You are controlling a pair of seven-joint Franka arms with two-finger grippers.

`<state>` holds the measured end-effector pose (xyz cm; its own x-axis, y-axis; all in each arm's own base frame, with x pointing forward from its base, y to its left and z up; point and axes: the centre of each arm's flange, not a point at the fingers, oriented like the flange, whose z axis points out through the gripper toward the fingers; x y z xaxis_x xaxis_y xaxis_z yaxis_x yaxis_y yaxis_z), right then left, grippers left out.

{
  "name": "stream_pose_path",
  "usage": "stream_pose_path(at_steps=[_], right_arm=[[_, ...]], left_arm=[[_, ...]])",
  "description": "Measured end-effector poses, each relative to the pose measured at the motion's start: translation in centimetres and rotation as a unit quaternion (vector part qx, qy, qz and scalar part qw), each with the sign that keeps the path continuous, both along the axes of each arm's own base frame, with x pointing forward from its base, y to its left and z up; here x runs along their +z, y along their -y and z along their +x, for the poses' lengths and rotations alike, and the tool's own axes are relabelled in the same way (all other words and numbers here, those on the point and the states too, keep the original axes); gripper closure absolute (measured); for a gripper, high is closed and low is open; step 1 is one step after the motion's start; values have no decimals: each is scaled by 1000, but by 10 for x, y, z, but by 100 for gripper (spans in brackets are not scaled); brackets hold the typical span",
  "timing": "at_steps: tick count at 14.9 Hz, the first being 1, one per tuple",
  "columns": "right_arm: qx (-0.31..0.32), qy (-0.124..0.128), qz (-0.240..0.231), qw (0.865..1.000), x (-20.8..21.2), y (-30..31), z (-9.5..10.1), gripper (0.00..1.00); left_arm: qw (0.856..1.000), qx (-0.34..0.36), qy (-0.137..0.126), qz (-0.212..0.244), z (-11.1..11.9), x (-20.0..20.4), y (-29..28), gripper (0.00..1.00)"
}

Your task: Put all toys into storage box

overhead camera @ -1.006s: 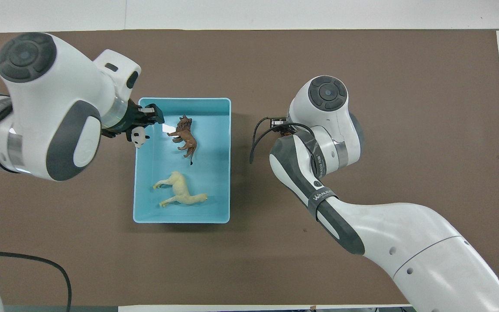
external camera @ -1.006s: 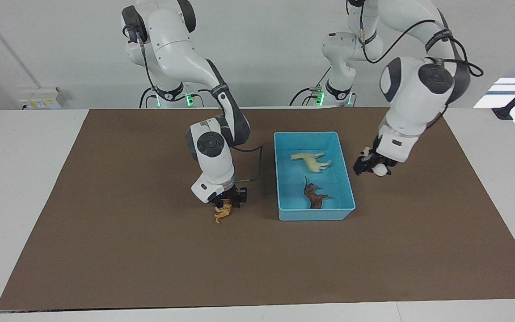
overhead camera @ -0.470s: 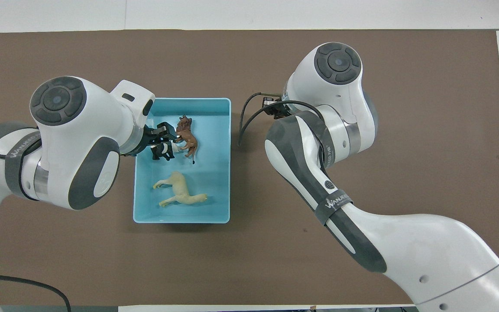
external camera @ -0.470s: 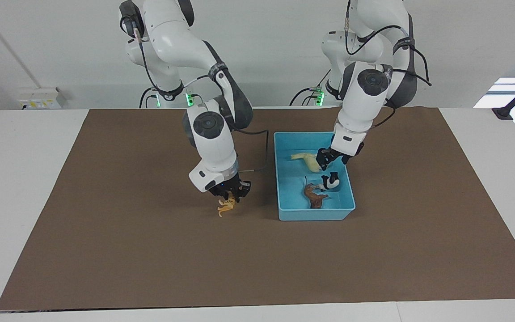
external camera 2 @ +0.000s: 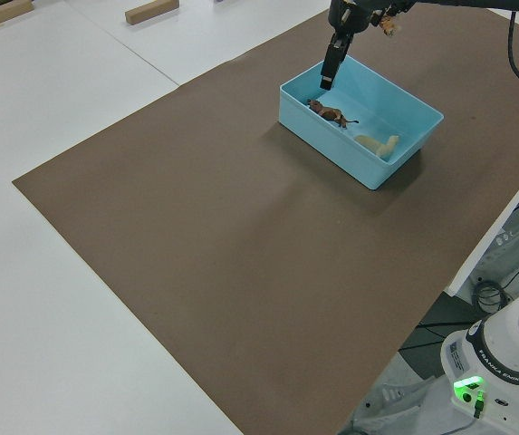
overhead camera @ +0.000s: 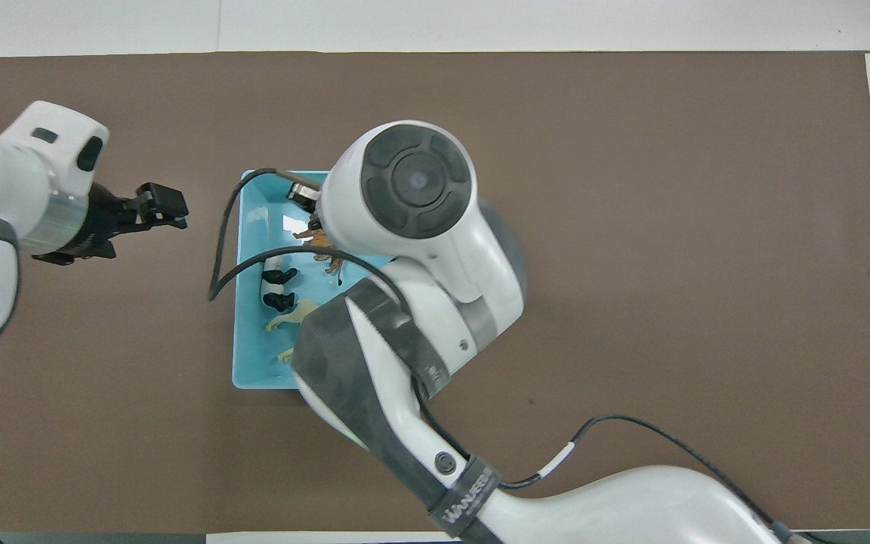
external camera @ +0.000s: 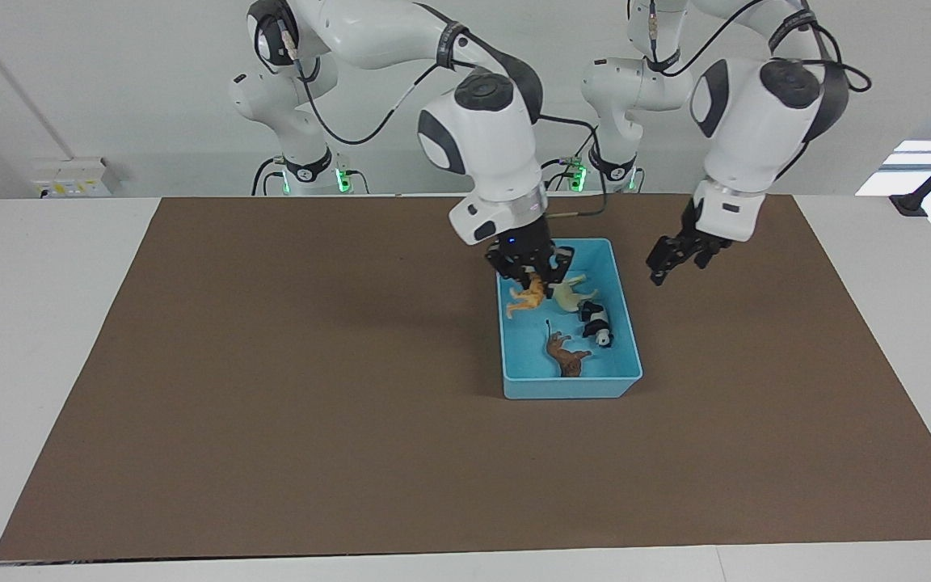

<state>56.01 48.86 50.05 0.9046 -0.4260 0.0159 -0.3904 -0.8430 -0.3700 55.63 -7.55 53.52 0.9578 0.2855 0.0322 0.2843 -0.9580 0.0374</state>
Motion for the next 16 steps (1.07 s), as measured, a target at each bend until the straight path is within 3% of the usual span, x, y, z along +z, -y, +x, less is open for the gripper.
stream_pose_path(at_steps=[1,4,8,11,16], right_arm=[[-2,1,7,1000,-6,-18,-10,67],[-5,-2,4,1000,-20,-25,-10,41],[29,-35,-84,995,-24,6,-5,3],[100,-51,-140,984,5,74,15,0],[210,-61,-165,962,68,266,61,0]], left_arm=[[1000,-20,-7,2,0,8,-21,0],[997,-73,-34,3,-3,23,-64,0],[994,-89,-56,1,4,36,-82,0],[992,-101,-70,0,13,28,-70,0],[986,-142,-84,-3,0,32,-67,0]])
